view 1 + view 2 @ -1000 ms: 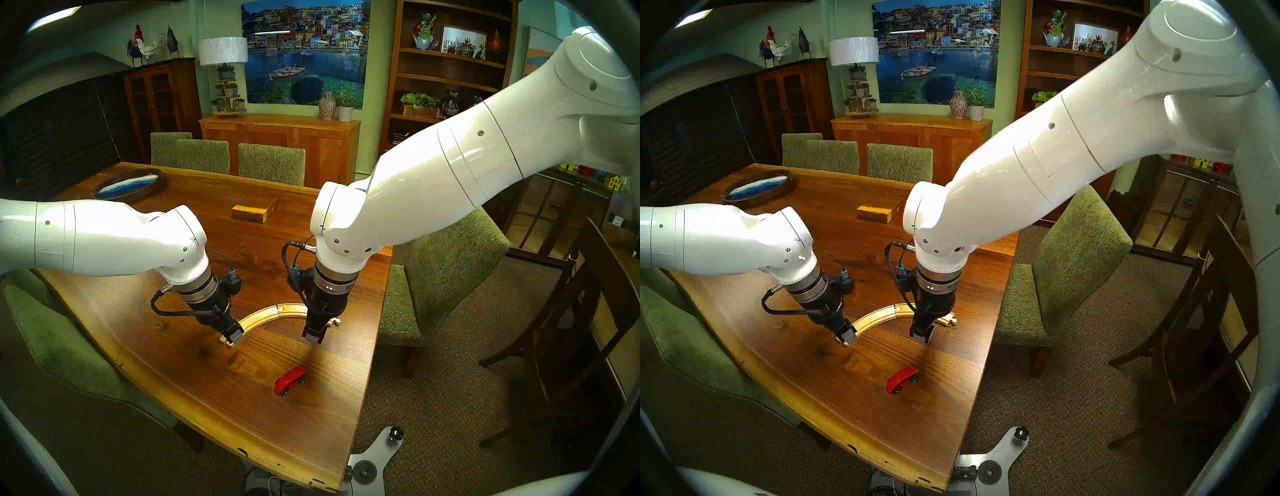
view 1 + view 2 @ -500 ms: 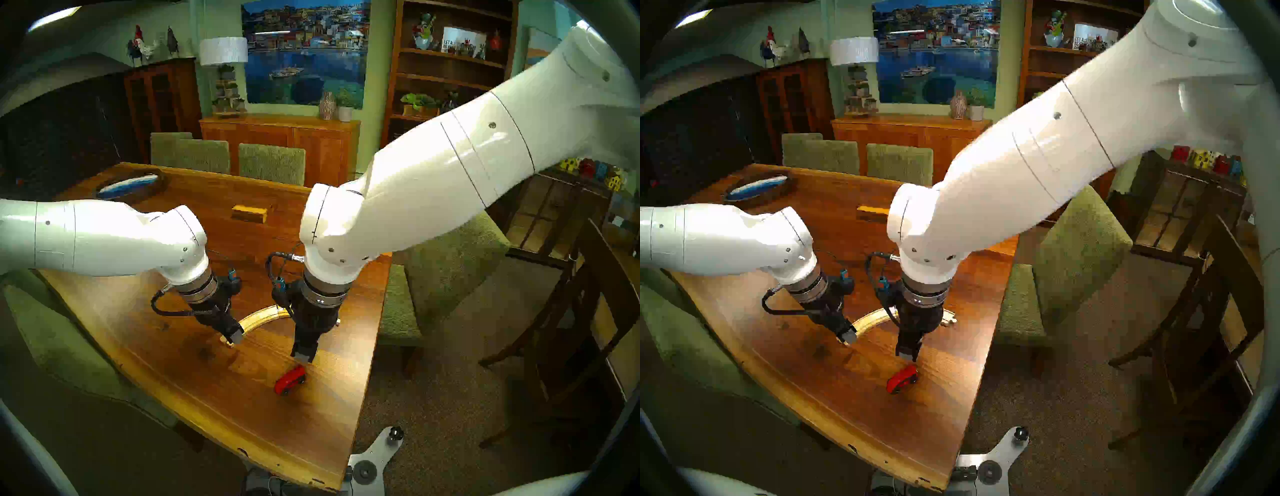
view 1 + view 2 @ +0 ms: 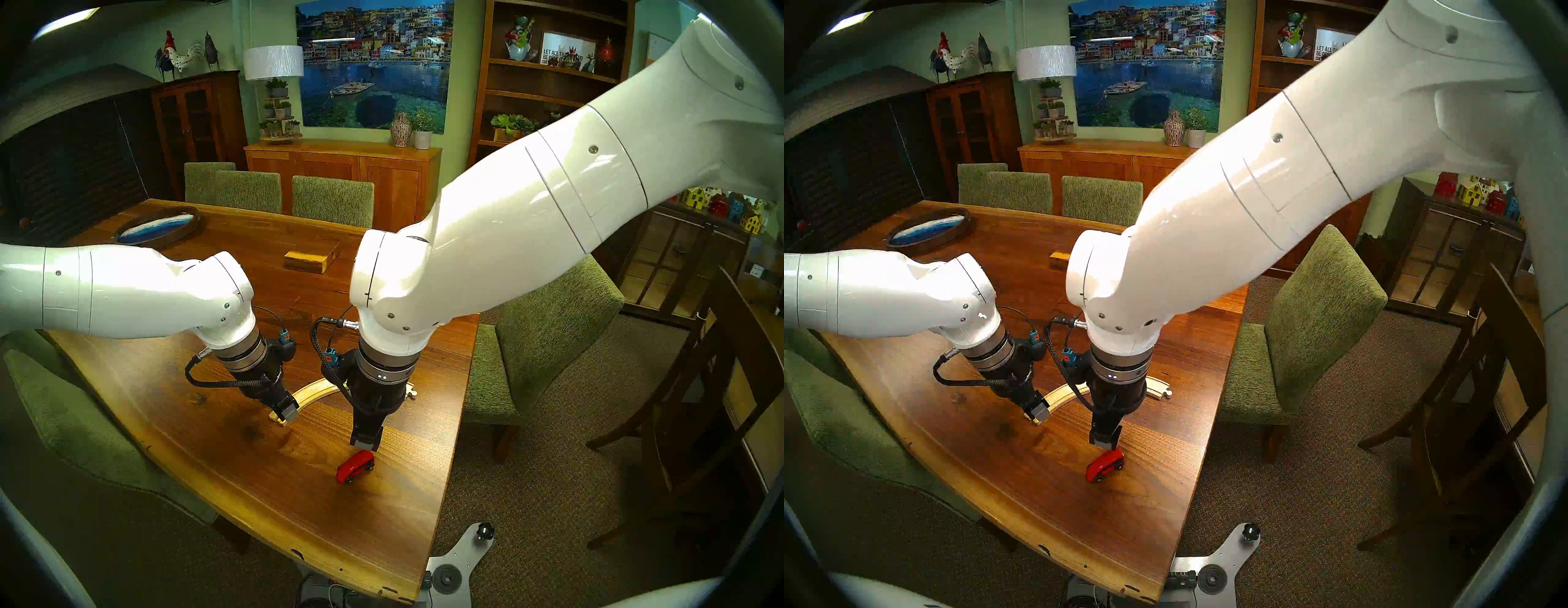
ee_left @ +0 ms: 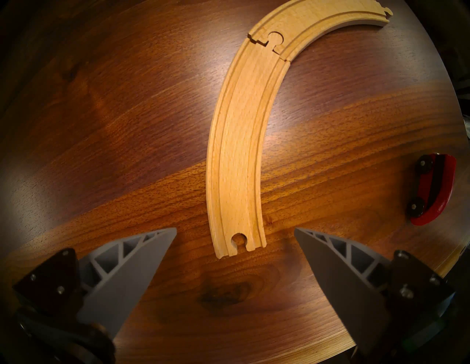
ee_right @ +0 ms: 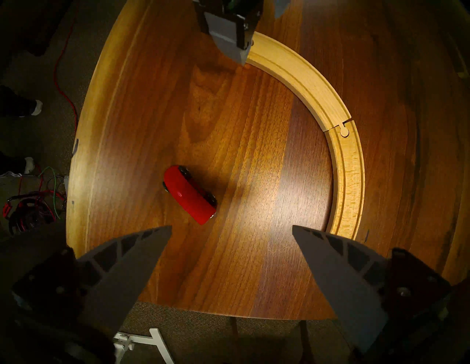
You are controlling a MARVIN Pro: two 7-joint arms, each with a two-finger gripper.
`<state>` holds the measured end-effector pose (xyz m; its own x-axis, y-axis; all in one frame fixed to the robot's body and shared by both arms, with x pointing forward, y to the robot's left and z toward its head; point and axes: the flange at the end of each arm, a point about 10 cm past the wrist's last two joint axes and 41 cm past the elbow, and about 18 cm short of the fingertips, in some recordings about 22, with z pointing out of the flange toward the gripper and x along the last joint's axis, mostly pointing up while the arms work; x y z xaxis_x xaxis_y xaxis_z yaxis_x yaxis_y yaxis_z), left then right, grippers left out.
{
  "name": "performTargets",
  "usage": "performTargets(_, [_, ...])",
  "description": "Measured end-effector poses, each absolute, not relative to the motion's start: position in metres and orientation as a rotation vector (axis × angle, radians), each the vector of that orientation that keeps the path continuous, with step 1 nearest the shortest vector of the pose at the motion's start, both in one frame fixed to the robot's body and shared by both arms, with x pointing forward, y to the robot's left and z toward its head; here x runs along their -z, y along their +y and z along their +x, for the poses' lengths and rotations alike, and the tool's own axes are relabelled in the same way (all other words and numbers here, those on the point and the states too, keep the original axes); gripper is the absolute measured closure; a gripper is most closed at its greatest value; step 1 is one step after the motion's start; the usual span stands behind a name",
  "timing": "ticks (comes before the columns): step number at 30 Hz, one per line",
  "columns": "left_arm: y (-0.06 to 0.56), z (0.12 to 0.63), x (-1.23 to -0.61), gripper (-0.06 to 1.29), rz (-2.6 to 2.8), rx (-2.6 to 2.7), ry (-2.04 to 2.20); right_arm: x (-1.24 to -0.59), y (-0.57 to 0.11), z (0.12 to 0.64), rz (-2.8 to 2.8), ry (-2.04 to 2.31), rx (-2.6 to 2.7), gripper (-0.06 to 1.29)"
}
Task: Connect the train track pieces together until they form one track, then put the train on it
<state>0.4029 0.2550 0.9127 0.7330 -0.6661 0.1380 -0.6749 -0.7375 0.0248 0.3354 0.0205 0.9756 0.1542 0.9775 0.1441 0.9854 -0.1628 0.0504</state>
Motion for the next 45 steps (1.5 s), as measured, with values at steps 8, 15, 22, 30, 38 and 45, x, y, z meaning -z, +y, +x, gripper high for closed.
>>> performTargets(8, [0.255, 0.403, -0.913, 0.00, 2.856, -0.184, -1.107, -0.969, 0.027, 0.325, -2.299, -2.075, 0.185, 0.04])
performTargets(15, [0.255, 0.403, -0.913, 0.00, 2.856, -0.185, -1.107, -0.963, 0.033, 0.313, -2.238, -2.119, 0.154, 0.04])
performTargets(22, [0.255, 0.403, -0.913, 0.00, 2.856, -0.185, -1.107, -0.954, 0.037, 0.311, -2.203, -2.120, 0.148, 0.04])
performTargets(30, [0.255, 0.403, -0.913, 0.00, 2.856, -0.185, -1.107, -0.943, 0.038, 0.315, -2.196, -2.113, 0.123, 0.04])
performTargets(38, [0.255, 0.403, -0.913, 0.00, 2.856, -0.186, -1.107, -0.932, 0.035, 0.321, -2.198, -2.103, 0.094, 0.04])
performTargets(45, [0.255, 0.403, -0.913, 0.00, 2.856, -0.185, -1.107, -0.923, 0.034, 0.328, -2.189, -2.095, 0.080, 0.04])
